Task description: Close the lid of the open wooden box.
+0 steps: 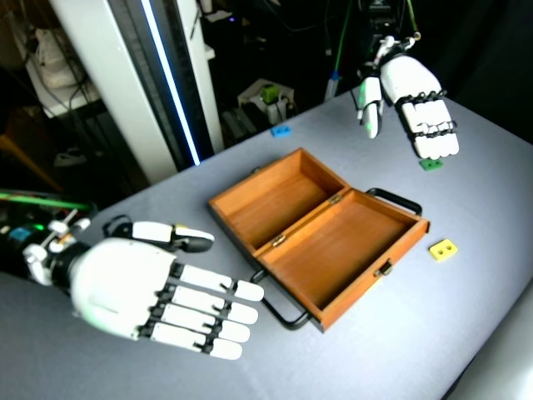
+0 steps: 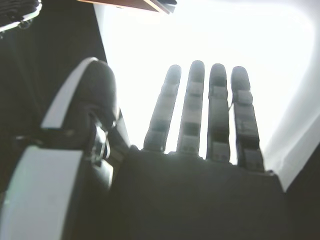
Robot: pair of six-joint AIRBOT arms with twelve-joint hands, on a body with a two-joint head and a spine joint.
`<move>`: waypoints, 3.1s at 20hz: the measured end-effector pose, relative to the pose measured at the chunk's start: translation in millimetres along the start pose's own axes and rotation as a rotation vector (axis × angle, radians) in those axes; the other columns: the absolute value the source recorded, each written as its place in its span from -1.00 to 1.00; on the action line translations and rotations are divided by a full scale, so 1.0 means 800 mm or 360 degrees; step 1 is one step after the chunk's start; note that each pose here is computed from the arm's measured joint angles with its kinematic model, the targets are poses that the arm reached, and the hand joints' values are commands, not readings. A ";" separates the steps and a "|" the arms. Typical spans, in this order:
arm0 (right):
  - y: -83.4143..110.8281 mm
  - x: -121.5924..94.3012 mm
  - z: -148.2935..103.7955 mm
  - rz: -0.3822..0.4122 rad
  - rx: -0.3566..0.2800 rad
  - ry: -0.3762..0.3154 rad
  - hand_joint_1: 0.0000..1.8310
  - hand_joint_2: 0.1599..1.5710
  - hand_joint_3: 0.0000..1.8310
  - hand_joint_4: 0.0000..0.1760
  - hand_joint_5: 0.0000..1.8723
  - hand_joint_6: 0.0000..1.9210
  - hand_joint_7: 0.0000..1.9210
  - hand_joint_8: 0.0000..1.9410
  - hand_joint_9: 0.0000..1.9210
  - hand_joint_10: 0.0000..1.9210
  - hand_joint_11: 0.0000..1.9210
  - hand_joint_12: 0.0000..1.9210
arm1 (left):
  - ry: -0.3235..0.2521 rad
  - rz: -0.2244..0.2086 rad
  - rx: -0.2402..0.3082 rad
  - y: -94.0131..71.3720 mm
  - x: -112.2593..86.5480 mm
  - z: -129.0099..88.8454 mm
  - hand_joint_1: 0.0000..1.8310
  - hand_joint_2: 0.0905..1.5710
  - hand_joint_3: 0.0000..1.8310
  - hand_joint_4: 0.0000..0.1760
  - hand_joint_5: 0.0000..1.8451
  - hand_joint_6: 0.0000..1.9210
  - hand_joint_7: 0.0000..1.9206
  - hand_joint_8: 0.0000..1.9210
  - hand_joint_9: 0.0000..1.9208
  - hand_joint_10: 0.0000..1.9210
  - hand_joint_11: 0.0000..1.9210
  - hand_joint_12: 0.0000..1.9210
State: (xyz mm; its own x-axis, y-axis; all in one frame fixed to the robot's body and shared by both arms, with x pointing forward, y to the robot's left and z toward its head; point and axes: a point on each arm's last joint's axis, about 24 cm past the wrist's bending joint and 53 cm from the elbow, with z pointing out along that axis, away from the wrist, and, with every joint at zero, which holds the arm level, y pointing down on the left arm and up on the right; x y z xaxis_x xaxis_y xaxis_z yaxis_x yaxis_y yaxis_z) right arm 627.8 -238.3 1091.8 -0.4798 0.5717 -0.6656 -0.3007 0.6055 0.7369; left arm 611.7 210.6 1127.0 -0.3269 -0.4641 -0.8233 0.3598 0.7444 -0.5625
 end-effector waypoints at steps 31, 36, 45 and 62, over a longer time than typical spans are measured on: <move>-0.049 0.048 0.051 -0.0181 0.0213 0.0308 -0.90 0.89 -1.00 -1.00 -0.91 -1.00 -0.95 -1.00 -0.99 -1.00 -0.90 -0.98 | 0.0493 0.0163 -0.0142 0.040 0.086 0.065 -1.00 0.67 -1.00 -1.00 -1.00 -1.00 -1.00 -1.00 -1.00 -1.00 -1.00 -0.99; -0.048 0.049 0.052 -0.0181 0.0210 0.0309 -0.92 0.90 -1.00 -1.00 -0.92 -1.00 -0.95 -1.00 -0.99 -1.00 -0.89 -0.98 | 0.0499 0.0186 -0.0155 0.045 0.084 0.073 -1.00 0.68 -1.00 -1.00 -1.00 -1.00 -0.98 -0.99 -0.97 -0.99 -0.97 -0.99; -0.049 0.055 0.053 -0.0177 0.0214 0.0324 -0.85 0.90 -1.00 -1.00 -0.93 -1.00 -0.96 -1.00 -1.00 -1.00 -0.90 -0.99 | 0.0568 0.0214 -0.0150 0.040 0.102 0.085 -1.00 0.68 -1.00 -1.00 -1.00 -1.00 -0.93 -1.00 -0.92 -1.00 -0.93 -0.99; 0.028 0.047 0.040 -0.0096 -0.0063 0.0264 -0.94 0.64 -1.00 -1.00 -0.93 -1.00 -0.95 -1.00 -0.98 -1.00 -0.87 -0.99 | 0.0280 0.0095 0.0083 -0.020 0.039 0.035 -0.92 0.80 -0.99 -1.00 -0.95 -1.00 -0.93 -1.00 -0.88 -0.99 -0.93 -0.98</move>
State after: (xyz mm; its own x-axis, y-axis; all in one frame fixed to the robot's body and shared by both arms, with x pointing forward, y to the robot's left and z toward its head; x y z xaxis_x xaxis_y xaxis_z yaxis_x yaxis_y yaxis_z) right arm 629.5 -185.5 1079.4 -0.5885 0.4336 -0.6824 -0.3638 0.6117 0.7025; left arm 619.8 170.8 1108.6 -0.4497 -0.3255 -0.8318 0.4264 0.7401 -0.5201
